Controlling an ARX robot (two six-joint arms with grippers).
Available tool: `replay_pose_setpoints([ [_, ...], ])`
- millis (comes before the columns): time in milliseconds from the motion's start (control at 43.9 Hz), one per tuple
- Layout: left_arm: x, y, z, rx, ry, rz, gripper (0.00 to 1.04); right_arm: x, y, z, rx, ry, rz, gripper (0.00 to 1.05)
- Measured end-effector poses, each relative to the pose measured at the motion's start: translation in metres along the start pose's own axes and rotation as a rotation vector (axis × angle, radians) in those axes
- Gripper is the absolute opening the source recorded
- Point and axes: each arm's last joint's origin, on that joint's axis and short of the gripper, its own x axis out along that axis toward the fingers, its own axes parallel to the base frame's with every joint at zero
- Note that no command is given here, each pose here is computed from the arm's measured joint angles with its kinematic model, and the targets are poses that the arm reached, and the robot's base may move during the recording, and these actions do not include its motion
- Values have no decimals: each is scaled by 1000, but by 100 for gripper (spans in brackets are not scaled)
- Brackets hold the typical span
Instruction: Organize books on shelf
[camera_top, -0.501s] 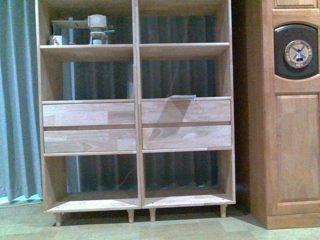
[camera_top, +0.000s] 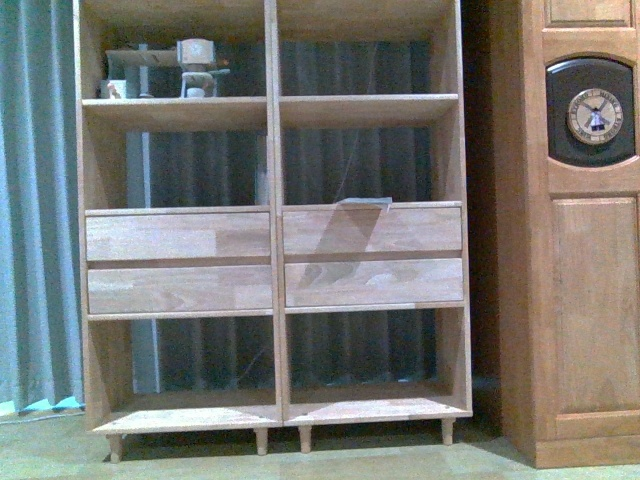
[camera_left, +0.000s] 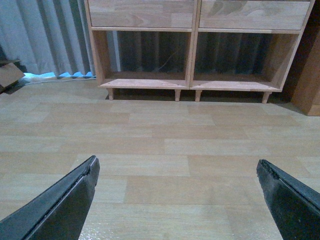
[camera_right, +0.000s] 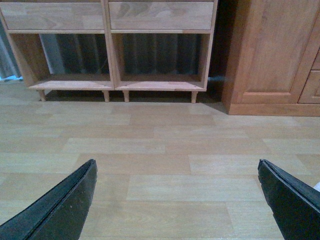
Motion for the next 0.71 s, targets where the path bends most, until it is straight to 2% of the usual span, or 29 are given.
replay_pose_setpoints([
  [706, 0, 0, 0, 0, 0, 0, 97, 0, 0, 0, 0, 0, 0, 98],
])
